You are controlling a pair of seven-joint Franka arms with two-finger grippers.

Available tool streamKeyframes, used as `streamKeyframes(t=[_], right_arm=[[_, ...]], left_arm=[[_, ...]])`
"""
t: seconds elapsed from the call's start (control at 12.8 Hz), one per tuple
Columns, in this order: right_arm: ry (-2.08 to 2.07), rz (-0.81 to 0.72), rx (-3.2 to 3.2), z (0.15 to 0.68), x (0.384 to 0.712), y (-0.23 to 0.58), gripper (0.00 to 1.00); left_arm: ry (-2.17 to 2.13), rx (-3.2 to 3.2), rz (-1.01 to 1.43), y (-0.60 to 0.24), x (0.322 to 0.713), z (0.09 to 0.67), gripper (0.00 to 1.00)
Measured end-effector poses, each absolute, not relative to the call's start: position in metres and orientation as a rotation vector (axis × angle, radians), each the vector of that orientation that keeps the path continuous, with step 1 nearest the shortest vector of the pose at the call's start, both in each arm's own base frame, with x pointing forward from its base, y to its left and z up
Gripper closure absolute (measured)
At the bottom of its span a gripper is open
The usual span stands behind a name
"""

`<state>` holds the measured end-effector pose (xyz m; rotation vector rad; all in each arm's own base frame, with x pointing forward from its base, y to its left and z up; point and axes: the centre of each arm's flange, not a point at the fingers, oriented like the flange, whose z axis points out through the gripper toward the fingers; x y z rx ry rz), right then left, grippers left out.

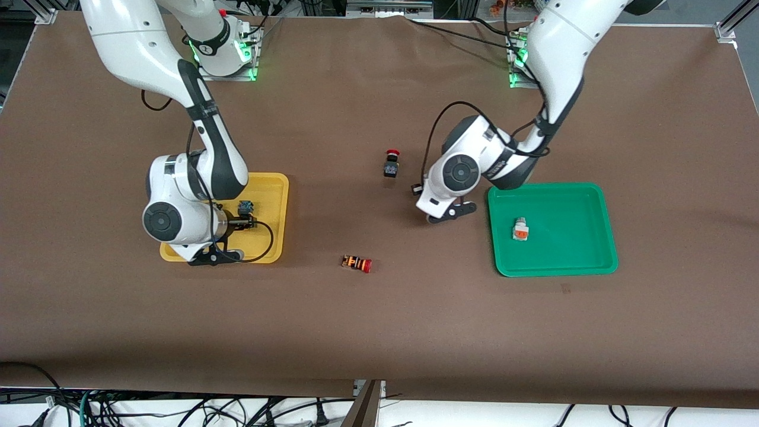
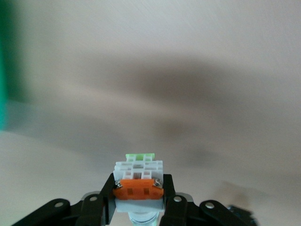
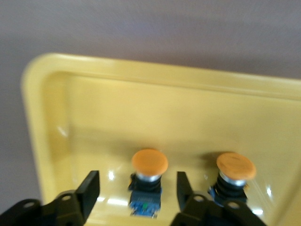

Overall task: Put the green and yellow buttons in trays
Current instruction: 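Place the yellow button in the yellow tray while the left gripper carries the switch, then release the white switch in the green tray with the left gripper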

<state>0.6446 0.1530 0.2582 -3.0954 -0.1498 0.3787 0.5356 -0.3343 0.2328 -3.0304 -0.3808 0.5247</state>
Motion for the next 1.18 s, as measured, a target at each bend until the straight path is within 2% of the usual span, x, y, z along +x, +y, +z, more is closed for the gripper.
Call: streamKeyframes(t=[0.08,0.16,0.47,0.71,0.94,1.02,1.18], right_arm=[[-0.149,0.376,-3.092,0.29,0.652,0.152,0.07],[-0.142,0.377,-3.09,0.323,0.658,0.147,0.0],[-0.14,0.299,-3.089,0.442,0.657,0.131,0.0],[-0.194,0.199,-3.106,0.518,0.626,0.123,0.0],[-0.188,0.152,-3.149,0.581,0.586,0.094,0.0],[-0.169,0.132,-3.147,0.599,0.572,0.082,0.0],[-0.143,0.116,-3.146,0.62,0.55,0.068,0.0]], left_arm=[[-0.297,-3.014,0.514,-0.305,0.552,0.253,0.58],[-0.201,-2.994,0.491,-0.271,0.567,0.268,0.58],[0.134,-2.939,0.446,-0.127,0.615,0.269,0.58],[0.282,-3.008,0.409,-0.052,0.632,0.233,0.58],[0.324,-3.062,0.376,-0.038,0.635,0.189,0.58],[0.333,-3.066,0.373,-0.041,0.635,0.185,0.52],[0.331,-3.071,0.323,-0.042,0.643,0.2,0.31]])
